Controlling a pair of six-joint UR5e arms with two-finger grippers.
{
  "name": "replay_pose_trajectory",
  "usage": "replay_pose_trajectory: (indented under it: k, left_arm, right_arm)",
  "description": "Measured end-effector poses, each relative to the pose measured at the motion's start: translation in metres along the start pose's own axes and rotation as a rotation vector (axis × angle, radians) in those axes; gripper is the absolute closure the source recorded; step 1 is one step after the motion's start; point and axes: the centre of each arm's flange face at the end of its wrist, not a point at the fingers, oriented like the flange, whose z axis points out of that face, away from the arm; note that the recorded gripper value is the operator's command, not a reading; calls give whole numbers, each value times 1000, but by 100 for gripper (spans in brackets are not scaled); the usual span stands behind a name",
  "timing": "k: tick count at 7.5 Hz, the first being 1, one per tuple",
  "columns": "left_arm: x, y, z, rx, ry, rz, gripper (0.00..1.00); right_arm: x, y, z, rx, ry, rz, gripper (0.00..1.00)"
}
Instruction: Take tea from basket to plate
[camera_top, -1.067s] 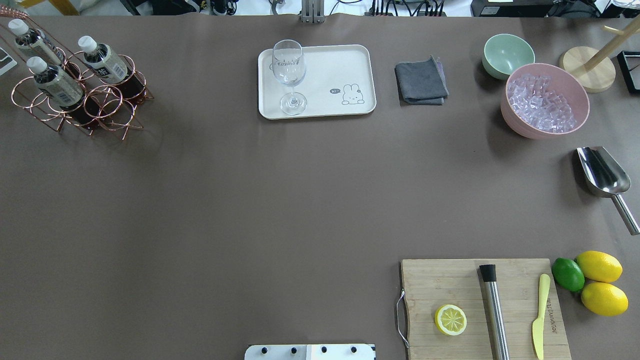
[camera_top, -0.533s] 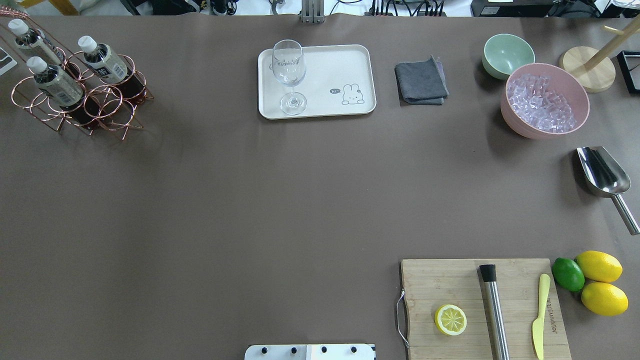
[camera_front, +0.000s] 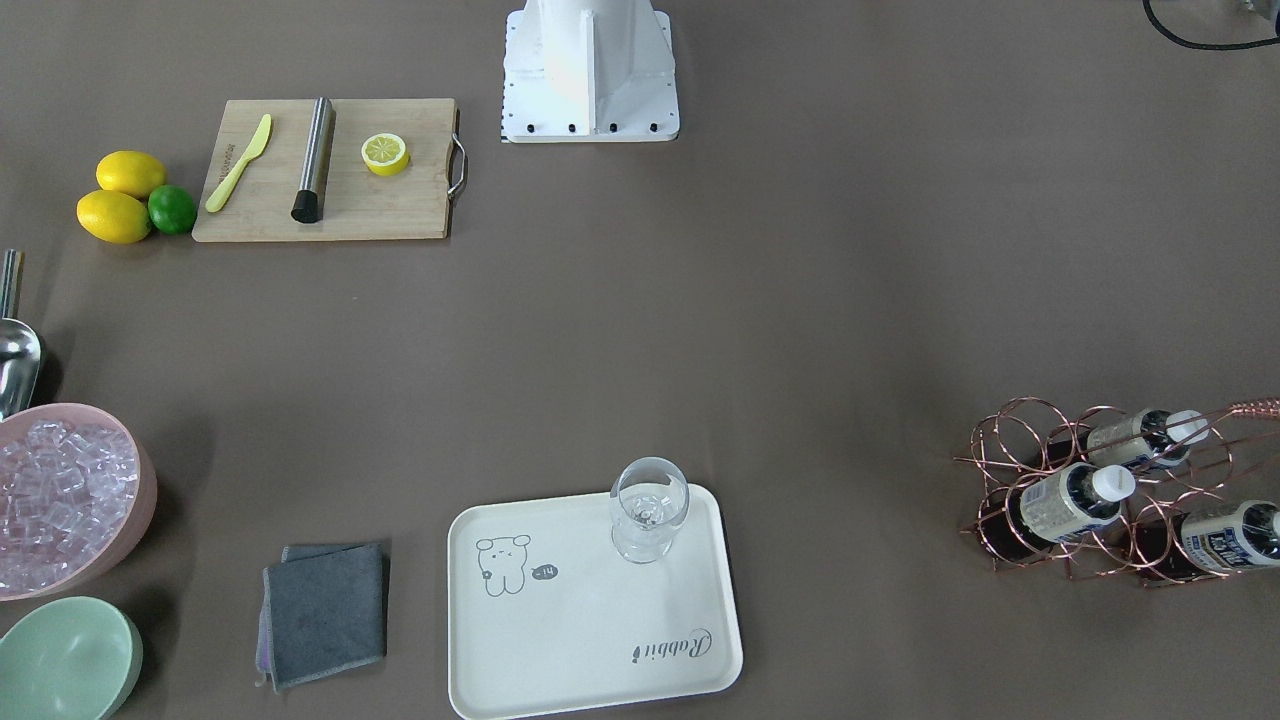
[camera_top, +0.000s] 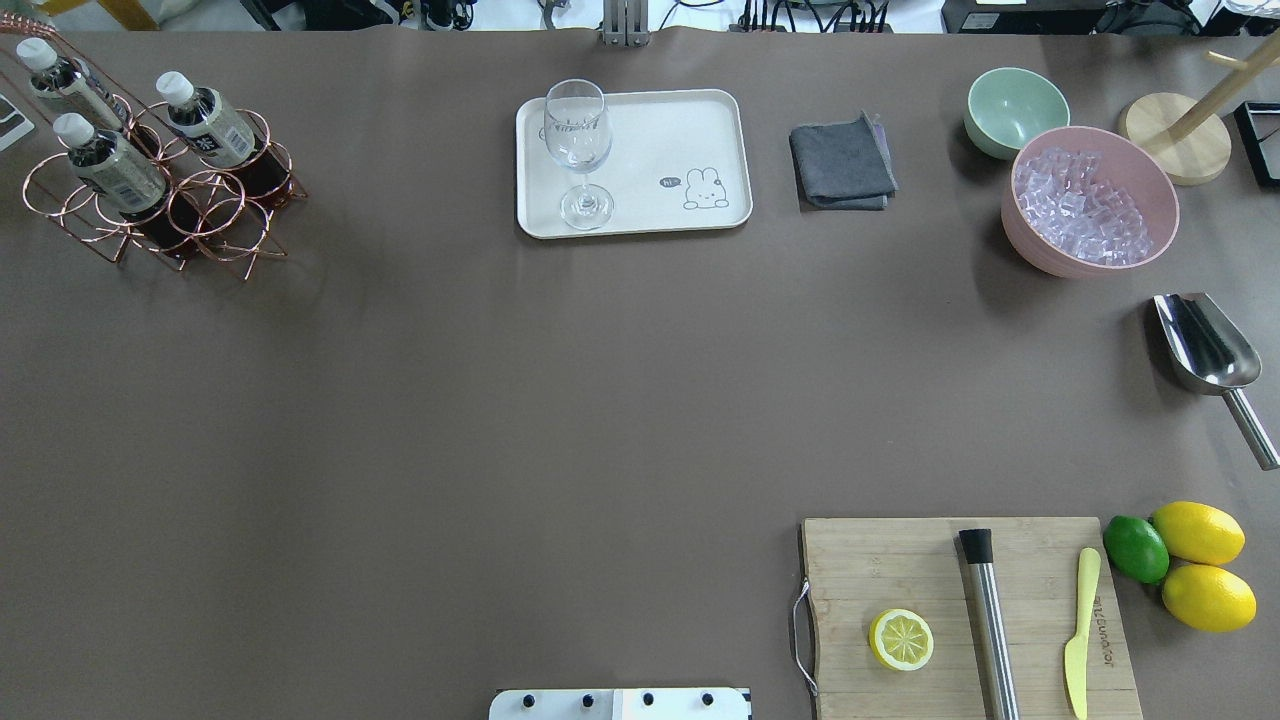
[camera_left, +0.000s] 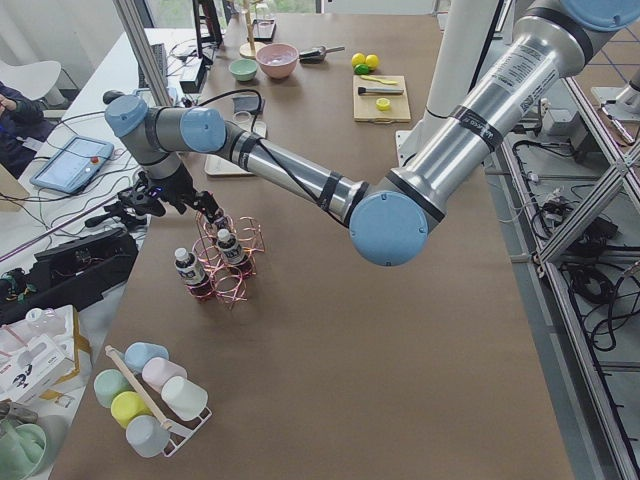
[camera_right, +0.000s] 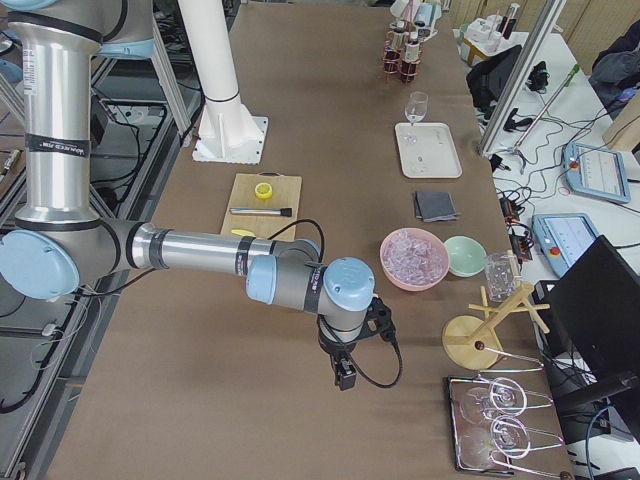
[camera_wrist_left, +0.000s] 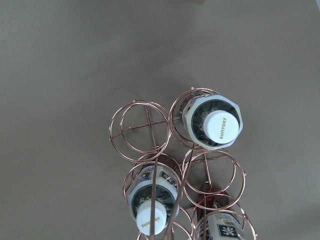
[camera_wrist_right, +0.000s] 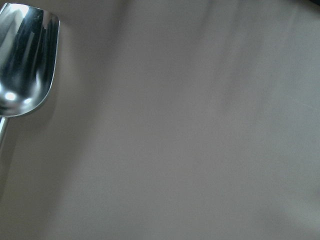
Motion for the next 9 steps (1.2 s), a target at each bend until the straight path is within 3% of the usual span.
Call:
replay_pose_trajectory:
  k: [1,2,3,4,5,9]
  left_arm:
    - [1,1,0,-2,1,-34,10]
    - [2,3,0,-8,8,-53,41]
    - [3,4,-1,-16,17,-62,59]
    - [4,5,-1,-20,26,-61,85]
    - [3,5,-1,-22,32,-57,100]
    - [3,8,-6,-20,47,-37,100]
  right_arm:
    - [0,0,0,-1,0,0,0]
    - [0,0,0,-1,1,1,0]
    - [0,0,1,-2,1,2,0]
    - [0,0,1,-2,0,2,0]
    - [1,0,1,-3,0,3,0]
    - [1,1,2,-4,-1,3,0]
